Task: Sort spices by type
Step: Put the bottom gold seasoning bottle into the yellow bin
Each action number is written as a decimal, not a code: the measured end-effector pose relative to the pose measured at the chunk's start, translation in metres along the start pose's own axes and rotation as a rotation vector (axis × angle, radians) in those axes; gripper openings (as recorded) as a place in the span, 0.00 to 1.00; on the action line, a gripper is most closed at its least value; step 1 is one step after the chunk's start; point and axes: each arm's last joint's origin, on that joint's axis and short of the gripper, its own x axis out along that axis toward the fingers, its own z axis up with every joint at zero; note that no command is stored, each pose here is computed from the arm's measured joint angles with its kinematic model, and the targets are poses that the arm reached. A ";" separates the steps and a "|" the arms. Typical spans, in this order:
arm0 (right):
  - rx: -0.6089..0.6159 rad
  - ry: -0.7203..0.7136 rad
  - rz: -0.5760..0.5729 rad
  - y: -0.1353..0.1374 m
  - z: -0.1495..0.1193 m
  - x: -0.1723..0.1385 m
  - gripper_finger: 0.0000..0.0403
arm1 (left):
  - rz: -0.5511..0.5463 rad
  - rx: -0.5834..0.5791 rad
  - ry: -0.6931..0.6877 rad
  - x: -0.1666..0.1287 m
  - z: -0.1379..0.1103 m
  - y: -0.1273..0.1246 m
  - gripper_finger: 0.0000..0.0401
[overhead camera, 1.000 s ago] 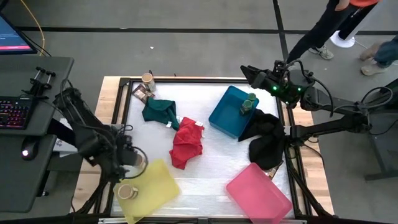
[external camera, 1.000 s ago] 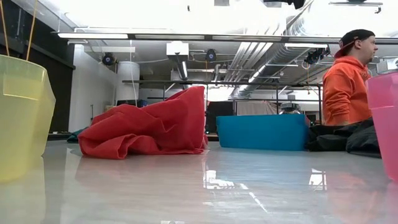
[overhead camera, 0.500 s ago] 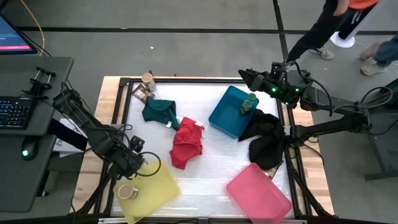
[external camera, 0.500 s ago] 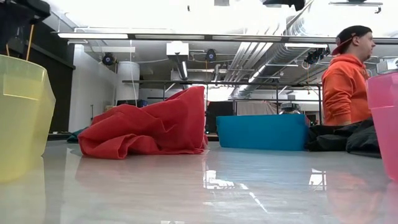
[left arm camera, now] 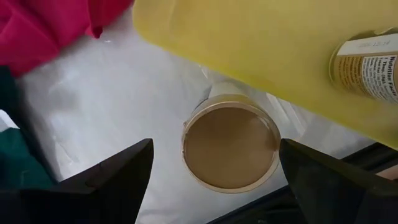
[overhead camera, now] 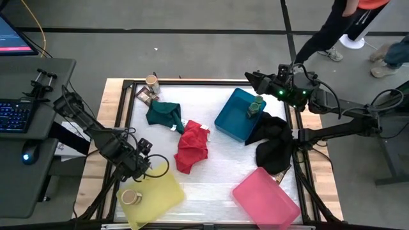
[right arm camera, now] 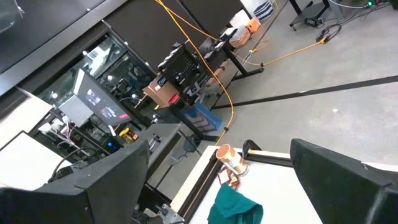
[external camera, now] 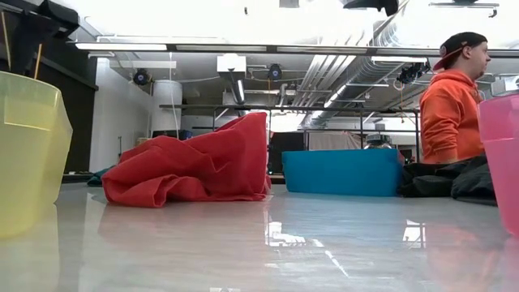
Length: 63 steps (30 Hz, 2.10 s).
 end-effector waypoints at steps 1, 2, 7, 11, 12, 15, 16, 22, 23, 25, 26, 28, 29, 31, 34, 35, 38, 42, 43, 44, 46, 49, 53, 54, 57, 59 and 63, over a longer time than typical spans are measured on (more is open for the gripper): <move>-0.001 0.001 -0.002 0.000 0.000 0.000 0.95 | -0.009 -0.004 0.002 0.000 0.000 0.001 0.83; -0.002 0.002 -0.003 0.000 0.000 0.000 0.95 | -0.016 -0.007 0.003 0.000 0.000 0.001 0.83; 0.003 0.006 -0.005 -0.001 -0.001 0.000 0.95 | -0.056 0.035 0.013 0.004 -0.001 0.000 0.83; 0.016 0.010 -0.009 -0.001 -0.001 0.000 0.95 | -0.065 0.055 0.062 0.016 -0.008 -0.001 0.83; 0.015 0.011 -0.009 -0.001 -0.001 0.000 0.95 | -0.064 0.055 0.069 0.019 -0.009 -0.001 0.83; 0.016 0.011 -0.009 -0.001 -0.001 0.000 0.95 | -0.055 0.055 0.056 0.022 -0.008 -0.001 0.83; 0.018 0.011 -0.009 -0.001 -0.001 0.000 0.95 | -0.053 0.054 0.049 0.023 -0.008 -0.001 0.83; 0.019 0.011 -0.009 -0.001 -0.001 0.000 0.95 | -0.052 0.044 0.023 0.025 -0.006 -0.001 0.83; 0.019 0.011 -0.009 -0.001 -0.001 0.000 0.95 | -0.052 0.044 0.023 0.025 -0.006 -0.001 0.83; 0.019 0.011 -0.009 -0.001 -0.001 0.000 0.95 | -0.052 0.042 0.022 0.025 -0.006 -0.001 0.83; 0.019 0.010 -0.009 -0.001 -0.001 0.000 0.95 | -0.052 0.042 0.021 0.025 -0.006 -0.001 0.83; 0.019 0.011 -0.009 -0.001 -0.001 0.000 0.95 | -0.052 0.042 0.020 0.025 -0.005 -0.001 0.83; 0.019 0.011 -0.009 -0.001 -0.001 0.000 0.95 | -0.052 0.042 0.018 0.025 -0.005 -0.001 0.82; 0.018 0.012 -0.011 -0.001 -0.001 0.000 0.95 | -0.053 0.041 0.005 0.025 -0.004 -0.001 0.80; 0.017 0.013 -0.011 -0.001 -0.001 0.000 0.95 | -0.054 0.039 -0.015 0.025 -0.002 -0.002 0.72; 0.017 0.013 -0.011 -0.001 -0.001 0.000 0.95 | -0.054 0.038 -0.026 0.025 -0.001 -0.002 0.70; 0.017 0.013 -0.011 -0.001 -0.001 0.000 0.95 | -0.056 0.033 -0.039 0.024 0.000 -0.002 0.61; 0.015 0.014 -0.012 -0.001 -0.001 0.000 0.95 | -0.047 0.025 0.006 0.021 -0.003 -0.001 0.58; 0.015 0.014 -0.012 -0.001 -0.002 0.000 0.95 | -0.028 0.029 0.033 0.018 -0.005 0.001 0.58; 0.014 0.014 -0.012 -0.001 -0.002 0.000 0.95 | 0.000 0.026 0.064 0.014 -0.007 0.003 0.58; 0.014 0.014 -0.013 -0.001 -0.002 0.000 0.95 | 0.075 0.006 0.093 0.002 -0.011 0.011 0.58; 0.010 0.018 -0.016 -0.002 -0.002 0.000 0.95 | 0.159 -0.064 0.038 -0.022 -0.011 0.024 0.58; 0.000 0.031 -0.029 -0.003 -0.003 0.000 0.95 | 0.171 -0.203 -0.168 -0.057 -0.002 0.038 0.58; -0.002 0.033 -0.031 -0.003 -0.004 0.000 0.95 | 0.152 -0.221 -0.232 -0.065 0.003 0.039 0.58; -0.012 0.047 -0.044 -0.005 -0.005 0.000 0.95 | 0.060 -0.203 -0.357 -0.078 0.021 0.034 0.58; -0.016 0.054 -0.052 -0.005 -0.006 0.000 0.95 | 0.012 -0.157 -0.369 -0.077 0.032 0.024 0.58; -0.026 0.066 -0.064 -0.007 -0.007 0.000 0.95 | -0.032 -0.070 -0.242 -0.055 0.049 -0.004 0.58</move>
